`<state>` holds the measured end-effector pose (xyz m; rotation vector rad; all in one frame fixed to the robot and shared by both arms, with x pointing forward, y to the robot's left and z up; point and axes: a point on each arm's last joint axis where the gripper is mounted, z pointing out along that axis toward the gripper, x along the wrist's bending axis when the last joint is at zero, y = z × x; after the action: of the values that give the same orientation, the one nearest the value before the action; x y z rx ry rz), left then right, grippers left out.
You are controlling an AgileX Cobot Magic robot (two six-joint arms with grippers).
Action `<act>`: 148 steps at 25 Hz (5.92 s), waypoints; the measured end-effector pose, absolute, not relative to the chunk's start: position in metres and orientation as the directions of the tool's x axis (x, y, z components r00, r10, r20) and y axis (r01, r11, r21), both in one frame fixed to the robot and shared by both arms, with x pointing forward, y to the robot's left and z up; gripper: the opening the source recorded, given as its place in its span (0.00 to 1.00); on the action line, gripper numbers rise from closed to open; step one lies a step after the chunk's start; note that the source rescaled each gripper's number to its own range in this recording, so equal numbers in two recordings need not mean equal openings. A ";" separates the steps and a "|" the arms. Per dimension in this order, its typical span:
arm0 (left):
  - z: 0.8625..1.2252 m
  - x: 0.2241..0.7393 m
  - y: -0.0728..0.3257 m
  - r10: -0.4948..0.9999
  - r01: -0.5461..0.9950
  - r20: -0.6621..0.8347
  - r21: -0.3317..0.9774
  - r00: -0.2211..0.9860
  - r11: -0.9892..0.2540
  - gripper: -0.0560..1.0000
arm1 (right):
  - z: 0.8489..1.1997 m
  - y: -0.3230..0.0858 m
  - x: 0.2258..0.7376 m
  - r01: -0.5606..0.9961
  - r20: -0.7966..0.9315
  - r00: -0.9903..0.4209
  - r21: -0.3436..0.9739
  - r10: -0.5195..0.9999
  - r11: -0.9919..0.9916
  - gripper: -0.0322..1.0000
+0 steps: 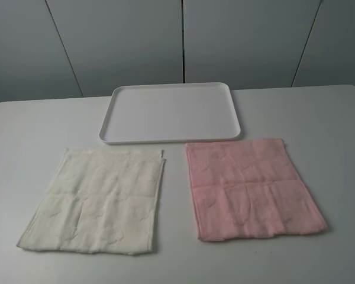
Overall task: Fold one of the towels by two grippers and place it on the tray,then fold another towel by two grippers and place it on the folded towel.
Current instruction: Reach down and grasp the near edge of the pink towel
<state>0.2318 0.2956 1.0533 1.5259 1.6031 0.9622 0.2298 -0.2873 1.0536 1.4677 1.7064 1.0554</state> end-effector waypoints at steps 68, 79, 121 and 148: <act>1.109 0.303 0.291 0.984 0.562 0.049 0.816 0.171 -0.138 1.00 | 1.081 -0.280 0.265 0.497 0.070 -0.225 0.866 0.972 0.052 1.00; 1.119 0.439 0.266 0.883 0.610 -0.044 0.739 0.468 -0.286 1.00 | 1.101 -0.276 0.350 0.636 -0.054 -0.365 0.714 0.930 0.291 1.00; 0.922 0.458 -0.021 -0.051 -0.074 0.112 0.213 0.992 -0.974 1.00 | 0.958 -0.265 0.413 0.178 -0.239 -0.954 0.038 0.182 0.983 1.00; 0.878 0.431 -0.041 -0.081 -0.088 0.047 0.151 0.996 -0.985 1.00 | 0.921 -0.262 0.416 0.141 -0.128 -0.982 -0.007 0.139 0.990 1.00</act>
<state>0.4309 -0.0410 0.8779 2.9844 -0.1271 0.0611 0.4165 -0.2624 0.9209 0.2126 3.0066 -0.0243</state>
